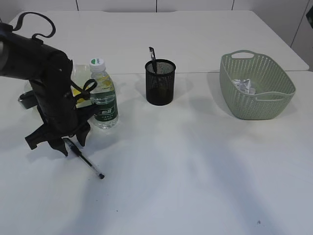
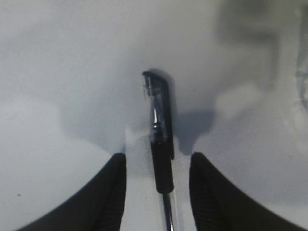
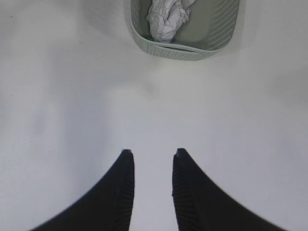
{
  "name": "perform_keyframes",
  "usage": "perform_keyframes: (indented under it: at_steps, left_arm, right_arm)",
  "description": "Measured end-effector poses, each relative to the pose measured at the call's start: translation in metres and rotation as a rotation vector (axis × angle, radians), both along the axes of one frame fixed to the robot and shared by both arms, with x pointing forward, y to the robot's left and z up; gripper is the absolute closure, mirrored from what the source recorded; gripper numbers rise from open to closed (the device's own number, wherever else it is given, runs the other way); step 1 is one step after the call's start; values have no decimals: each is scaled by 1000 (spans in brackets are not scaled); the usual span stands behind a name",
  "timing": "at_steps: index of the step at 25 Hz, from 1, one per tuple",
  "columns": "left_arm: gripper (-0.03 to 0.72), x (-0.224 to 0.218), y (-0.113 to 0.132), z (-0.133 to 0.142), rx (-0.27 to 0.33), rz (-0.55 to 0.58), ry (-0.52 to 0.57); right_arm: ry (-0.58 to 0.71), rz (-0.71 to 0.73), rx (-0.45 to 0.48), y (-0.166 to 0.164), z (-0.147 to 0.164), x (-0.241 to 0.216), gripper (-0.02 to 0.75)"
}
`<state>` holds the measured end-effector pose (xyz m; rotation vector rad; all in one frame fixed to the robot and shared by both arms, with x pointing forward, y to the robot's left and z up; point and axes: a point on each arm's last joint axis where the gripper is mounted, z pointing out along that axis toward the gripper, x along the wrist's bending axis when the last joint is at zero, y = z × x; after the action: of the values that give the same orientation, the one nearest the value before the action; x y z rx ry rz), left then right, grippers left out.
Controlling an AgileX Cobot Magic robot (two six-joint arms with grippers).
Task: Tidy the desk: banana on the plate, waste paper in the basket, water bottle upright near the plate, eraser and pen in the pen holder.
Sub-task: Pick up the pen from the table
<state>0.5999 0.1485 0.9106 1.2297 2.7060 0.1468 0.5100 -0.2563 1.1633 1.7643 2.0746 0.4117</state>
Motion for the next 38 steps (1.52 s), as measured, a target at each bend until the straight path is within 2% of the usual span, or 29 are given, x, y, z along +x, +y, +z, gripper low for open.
perform_keyframes:
  at_steps: [14,28,38]
  left_arm:
    - [384,4,-2,-12,-9,-8,-16]
    - [384,9,9,-12,-11,24,-15]
    - [384,8,7,-13,-27,13,-5]
  right_arm:
    - [0,0,-2,0,0,0,526]
    - [0,0,-2,0,0,0,526]
    - [-2,0,-2,0,0,0,526]
